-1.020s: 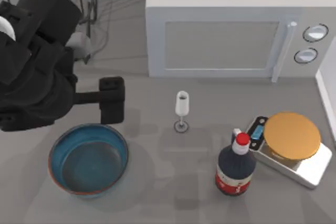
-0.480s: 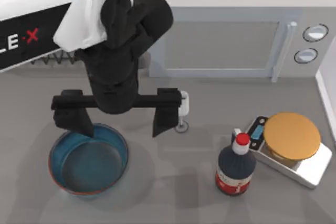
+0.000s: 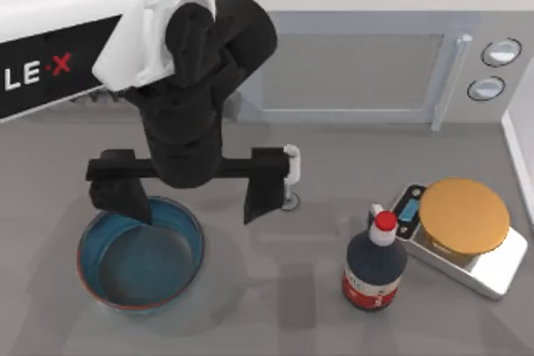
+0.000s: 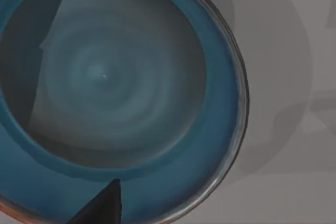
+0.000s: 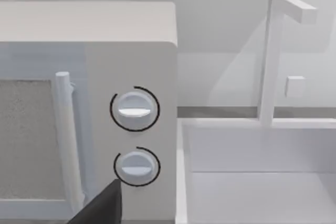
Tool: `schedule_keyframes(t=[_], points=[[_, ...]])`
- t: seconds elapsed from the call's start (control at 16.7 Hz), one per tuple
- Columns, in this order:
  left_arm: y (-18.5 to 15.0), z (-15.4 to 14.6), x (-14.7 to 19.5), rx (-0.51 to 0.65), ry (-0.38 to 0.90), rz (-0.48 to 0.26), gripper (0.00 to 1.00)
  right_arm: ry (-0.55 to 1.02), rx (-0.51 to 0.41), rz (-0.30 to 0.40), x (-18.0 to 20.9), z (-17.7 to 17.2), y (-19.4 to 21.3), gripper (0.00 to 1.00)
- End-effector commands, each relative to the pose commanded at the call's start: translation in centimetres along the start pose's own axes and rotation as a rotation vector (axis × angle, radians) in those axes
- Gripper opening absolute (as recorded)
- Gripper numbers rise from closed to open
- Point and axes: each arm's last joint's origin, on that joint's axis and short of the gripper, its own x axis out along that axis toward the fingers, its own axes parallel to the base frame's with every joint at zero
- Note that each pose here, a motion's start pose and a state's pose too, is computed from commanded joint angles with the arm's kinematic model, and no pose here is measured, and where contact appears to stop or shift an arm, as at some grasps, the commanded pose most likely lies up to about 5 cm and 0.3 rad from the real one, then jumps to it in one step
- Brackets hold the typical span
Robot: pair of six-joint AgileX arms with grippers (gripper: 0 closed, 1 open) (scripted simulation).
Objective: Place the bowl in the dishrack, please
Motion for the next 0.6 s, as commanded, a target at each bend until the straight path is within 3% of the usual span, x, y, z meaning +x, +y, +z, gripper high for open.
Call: schedule_keyframes(t=[0.42, 0.6], points=[[-0.2, 0.1, 7.8, 0.000, -0.010, -0.007, 1.00, 0.000, 0.000, 0.000, 0.0, 0.0, 0.0, 1.00], [-0.1, -0.1, 8.8, 0.001, -0.004, -0.003, 1.00, 0.000, 0.000, 0.000, 0.0, 0.0, 0.0, 1.00]])
